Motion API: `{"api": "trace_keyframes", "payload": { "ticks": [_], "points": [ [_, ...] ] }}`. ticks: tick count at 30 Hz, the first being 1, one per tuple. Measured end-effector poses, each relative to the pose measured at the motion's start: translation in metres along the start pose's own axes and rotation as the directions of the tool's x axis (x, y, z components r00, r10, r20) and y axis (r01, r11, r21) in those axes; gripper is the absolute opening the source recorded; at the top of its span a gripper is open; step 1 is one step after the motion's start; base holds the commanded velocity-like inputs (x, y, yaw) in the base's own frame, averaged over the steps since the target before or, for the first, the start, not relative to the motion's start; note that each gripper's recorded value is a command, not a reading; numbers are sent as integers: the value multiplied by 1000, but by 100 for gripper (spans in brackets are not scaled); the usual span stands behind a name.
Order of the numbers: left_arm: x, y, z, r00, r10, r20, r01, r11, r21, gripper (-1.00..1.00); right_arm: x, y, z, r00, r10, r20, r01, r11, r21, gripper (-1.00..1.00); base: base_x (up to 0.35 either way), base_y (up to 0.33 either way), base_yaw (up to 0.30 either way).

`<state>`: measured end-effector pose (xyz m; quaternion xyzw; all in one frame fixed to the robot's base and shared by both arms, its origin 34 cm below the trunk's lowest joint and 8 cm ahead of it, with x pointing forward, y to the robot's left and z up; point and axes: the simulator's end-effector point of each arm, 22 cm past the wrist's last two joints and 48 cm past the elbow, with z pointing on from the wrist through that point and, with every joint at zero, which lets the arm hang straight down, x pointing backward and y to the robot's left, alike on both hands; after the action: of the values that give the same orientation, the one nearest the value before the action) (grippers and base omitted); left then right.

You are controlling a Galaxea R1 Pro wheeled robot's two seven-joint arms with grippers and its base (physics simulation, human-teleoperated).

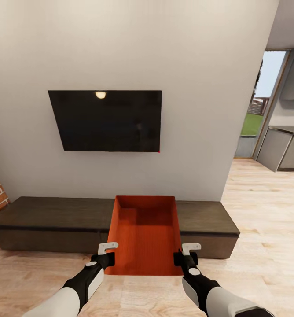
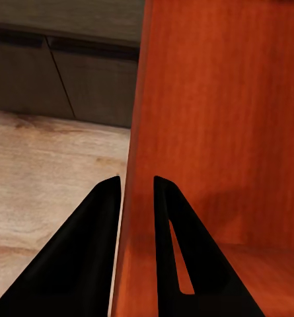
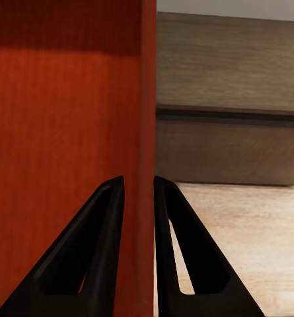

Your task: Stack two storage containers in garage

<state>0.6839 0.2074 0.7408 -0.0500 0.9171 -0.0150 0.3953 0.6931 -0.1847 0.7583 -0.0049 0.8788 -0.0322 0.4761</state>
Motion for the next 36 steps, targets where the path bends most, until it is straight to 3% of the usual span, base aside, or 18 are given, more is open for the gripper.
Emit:
{"api": "trace_keyframes", "payload": {
  "ticks": [13, 17, 36],
  "points": [
    [1, 1, 0, 1000, -3, -2, 3, 1000, -1, -100, 0, 0, 0, 1000, -14, -3, 14, 1000, 0, -100, 0, 0, 0],
    [1, -3, 0, 1000, -3, -2, 3, 1000, -2, -100, 0, -3, 1, 1000, 5, -3, -5, 1000, -6, -100, 0, 0, 0],
    [-8, -1, -4, 1000, 0, 14, 0, 1000, 3, -100, -8, -1, -2, 1000, 9, 13, -9, 1000, -2, -100, 0, 0, 0]
  ]
}}
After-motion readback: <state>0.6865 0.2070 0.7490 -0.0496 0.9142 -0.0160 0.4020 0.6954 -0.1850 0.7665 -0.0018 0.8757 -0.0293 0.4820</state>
